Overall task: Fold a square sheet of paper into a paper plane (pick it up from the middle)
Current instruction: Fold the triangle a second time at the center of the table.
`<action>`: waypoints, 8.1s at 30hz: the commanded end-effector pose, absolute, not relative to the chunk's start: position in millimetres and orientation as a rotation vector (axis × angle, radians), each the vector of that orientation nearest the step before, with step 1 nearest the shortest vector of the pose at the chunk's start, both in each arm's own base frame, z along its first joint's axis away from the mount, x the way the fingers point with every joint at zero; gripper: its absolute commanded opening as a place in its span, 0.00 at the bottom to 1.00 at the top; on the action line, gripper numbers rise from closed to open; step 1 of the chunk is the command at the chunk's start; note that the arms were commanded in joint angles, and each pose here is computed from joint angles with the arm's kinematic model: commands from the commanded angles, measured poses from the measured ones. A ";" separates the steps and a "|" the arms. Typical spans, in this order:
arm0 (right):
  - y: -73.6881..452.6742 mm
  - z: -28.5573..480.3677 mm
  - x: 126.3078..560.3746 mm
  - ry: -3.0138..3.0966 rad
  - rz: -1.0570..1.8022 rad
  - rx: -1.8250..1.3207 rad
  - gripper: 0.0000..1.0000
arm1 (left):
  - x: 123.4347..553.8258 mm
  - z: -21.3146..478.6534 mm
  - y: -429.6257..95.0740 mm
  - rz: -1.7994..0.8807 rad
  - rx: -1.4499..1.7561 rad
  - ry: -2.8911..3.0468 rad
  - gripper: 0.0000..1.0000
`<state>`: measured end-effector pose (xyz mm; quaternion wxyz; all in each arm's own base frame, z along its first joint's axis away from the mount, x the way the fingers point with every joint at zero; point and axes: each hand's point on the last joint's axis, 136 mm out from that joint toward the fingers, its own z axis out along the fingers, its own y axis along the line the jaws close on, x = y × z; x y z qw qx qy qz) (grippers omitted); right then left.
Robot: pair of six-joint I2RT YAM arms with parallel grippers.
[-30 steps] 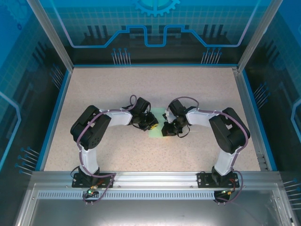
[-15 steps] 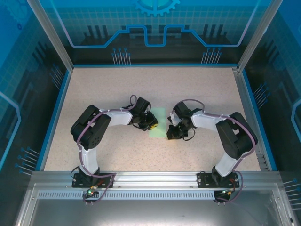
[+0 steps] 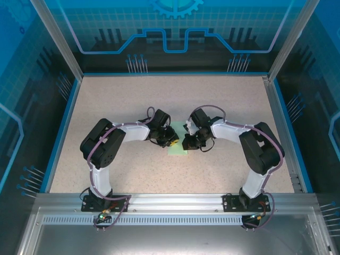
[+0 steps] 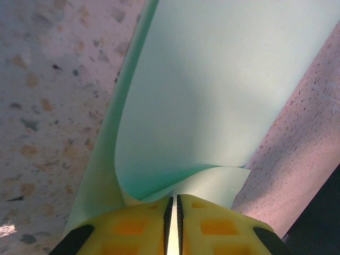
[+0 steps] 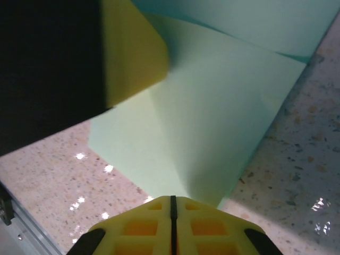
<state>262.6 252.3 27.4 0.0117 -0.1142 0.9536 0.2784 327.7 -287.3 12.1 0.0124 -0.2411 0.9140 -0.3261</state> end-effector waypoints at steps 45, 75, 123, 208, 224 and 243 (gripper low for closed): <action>203.3 -44.7 217.8 3.291 0.367 -0.369 0.07 | 321.4 -14.4 -277.1 -1.023 -0.655 2.821 0.17; 200.4 -38.0 219.3 3.301 0.275 -0.346 0.07 | 382.7 61.8 -220.4 -0.766 -0.507 2.689 0.18; 193.1 -46.3 209.3 3.240 0.294 -0.315 0.00 | 328.7 1.0 -270.7 -0.896 -0.603 2.793 0.10; 247.6 -13.0 253.3 3.096 0.725 -0.327 0.00 | 330.1 -23.0 -248.7 -0.713 -0.543 2.942 0.09; 218.7 -17.8 190.2 3.214 0.757 -0.286 0.00 | 326.2 -29.5 -242.6 -0.670 -0.568 2.956 0.08; 215.0 60.7 277.2 2.859 0.760 -0.090 0.03 | 349.1 34.3 -282.6 -0.941 -0.398 2.819 0.24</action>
